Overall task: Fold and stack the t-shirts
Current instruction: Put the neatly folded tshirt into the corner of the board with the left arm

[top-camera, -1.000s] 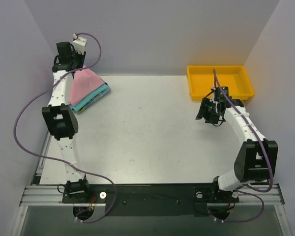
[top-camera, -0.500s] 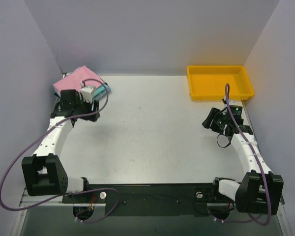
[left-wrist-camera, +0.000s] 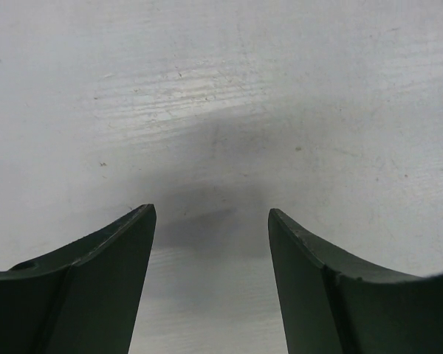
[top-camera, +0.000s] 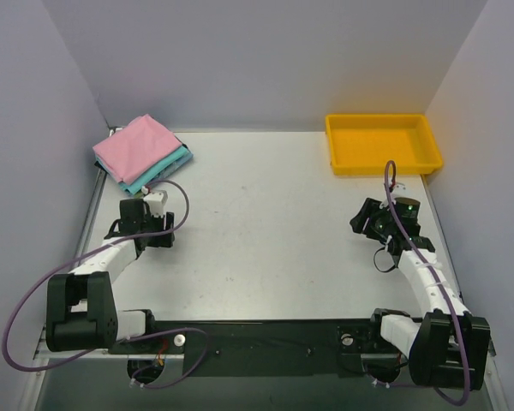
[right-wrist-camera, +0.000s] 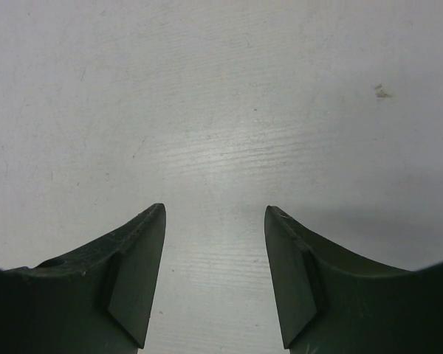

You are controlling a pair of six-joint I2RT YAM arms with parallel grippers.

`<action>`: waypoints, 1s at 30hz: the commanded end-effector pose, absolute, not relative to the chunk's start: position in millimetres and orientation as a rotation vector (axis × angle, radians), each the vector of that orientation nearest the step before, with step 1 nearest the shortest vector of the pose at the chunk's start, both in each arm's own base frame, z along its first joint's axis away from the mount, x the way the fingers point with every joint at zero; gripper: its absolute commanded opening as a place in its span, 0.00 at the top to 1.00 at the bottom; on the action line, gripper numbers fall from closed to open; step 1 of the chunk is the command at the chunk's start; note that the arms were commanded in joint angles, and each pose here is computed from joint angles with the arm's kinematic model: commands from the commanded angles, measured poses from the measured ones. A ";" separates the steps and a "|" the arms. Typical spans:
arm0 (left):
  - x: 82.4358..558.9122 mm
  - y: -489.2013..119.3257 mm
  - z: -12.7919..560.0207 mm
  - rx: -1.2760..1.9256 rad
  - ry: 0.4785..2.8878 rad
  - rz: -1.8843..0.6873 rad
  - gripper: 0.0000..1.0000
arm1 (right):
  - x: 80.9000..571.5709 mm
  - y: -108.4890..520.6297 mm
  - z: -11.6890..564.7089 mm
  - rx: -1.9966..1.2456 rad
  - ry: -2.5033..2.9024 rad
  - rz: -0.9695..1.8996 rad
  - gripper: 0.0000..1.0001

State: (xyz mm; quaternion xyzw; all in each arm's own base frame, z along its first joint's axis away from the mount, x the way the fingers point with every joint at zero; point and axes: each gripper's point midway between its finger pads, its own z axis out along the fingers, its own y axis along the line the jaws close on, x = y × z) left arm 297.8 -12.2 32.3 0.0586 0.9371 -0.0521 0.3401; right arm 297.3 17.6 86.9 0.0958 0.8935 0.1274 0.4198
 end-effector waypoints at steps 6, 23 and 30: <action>323.8 -3.0 49.9 0.085 2.307 -0.076 0.28 | 305.1 17.5 86.4 0.196 2.212 0.322 0.48; 323.8 -1.8 46.3 0.075 2.323 -0.068 0.27 | 305.3 18.6 88.6 0.186 2.208 0.327 0.48; 326.8 6.0 47.5 0.017 2.303 -0.023 0.27 | 305.2 18.8 90.0 0.182 2.202 0.327 0.48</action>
